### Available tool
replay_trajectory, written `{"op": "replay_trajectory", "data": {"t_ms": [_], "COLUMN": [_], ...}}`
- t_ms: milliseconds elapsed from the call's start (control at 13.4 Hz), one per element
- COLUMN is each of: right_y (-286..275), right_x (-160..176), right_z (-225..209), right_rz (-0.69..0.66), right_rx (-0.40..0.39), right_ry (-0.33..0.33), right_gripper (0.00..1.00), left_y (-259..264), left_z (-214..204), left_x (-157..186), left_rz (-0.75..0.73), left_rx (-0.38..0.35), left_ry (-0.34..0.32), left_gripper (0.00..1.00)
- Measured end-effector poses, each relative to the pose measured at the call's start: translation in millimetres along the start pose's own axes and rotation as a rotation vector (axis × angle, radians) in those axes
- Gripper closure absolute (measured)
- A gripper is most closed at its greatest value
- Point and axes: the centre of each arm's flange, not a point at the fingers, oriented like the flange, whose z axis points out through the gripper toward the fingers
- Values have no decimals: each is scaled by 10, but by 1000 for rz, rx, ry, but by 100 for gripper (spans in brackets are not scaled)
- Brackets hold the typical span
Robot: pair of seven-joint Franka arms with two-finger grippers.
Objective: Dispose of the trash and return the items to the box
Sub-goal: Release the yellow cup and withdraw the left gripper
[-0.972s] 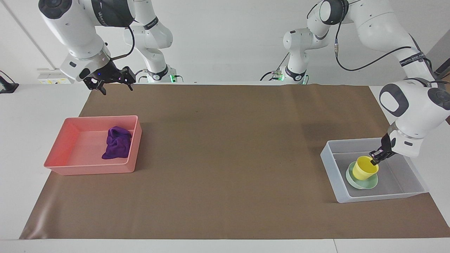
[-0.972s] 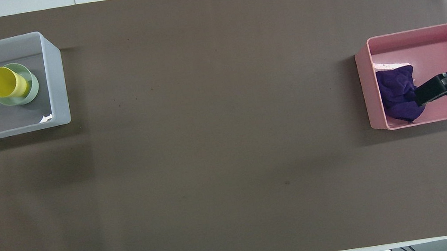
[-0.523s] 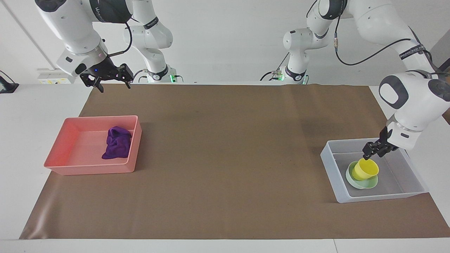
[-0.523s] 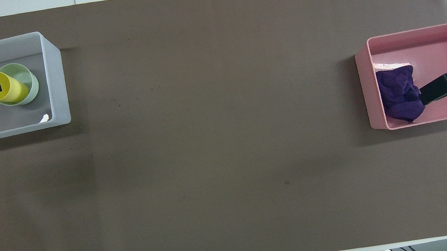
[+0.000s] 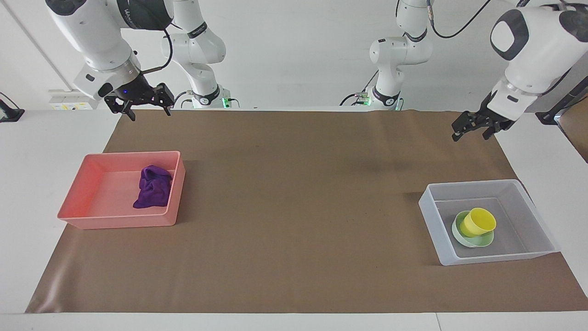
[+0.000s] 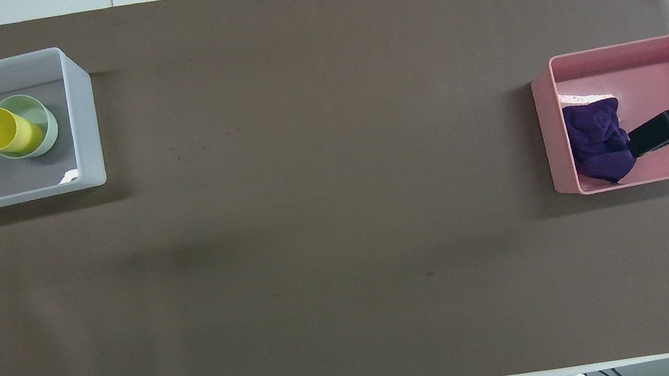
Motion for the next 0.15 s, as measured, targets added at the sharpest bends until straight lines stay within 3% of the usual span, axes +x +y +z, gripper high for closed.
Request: {"op": "replay_trajectory", "data": {"t_ms": [150], "right_y": [-1], "right_x": [-3], "right_z": [8], "right_rz": [0], "right_rx": [1], "right_ry": [-4], "right_gripper": [0], "left_y": [-13], "left_z": [-287], "left_x": [-26], "left_rz": [9], "left_rx": [23], "left_ry": [2], "left_gripper": [0]}}
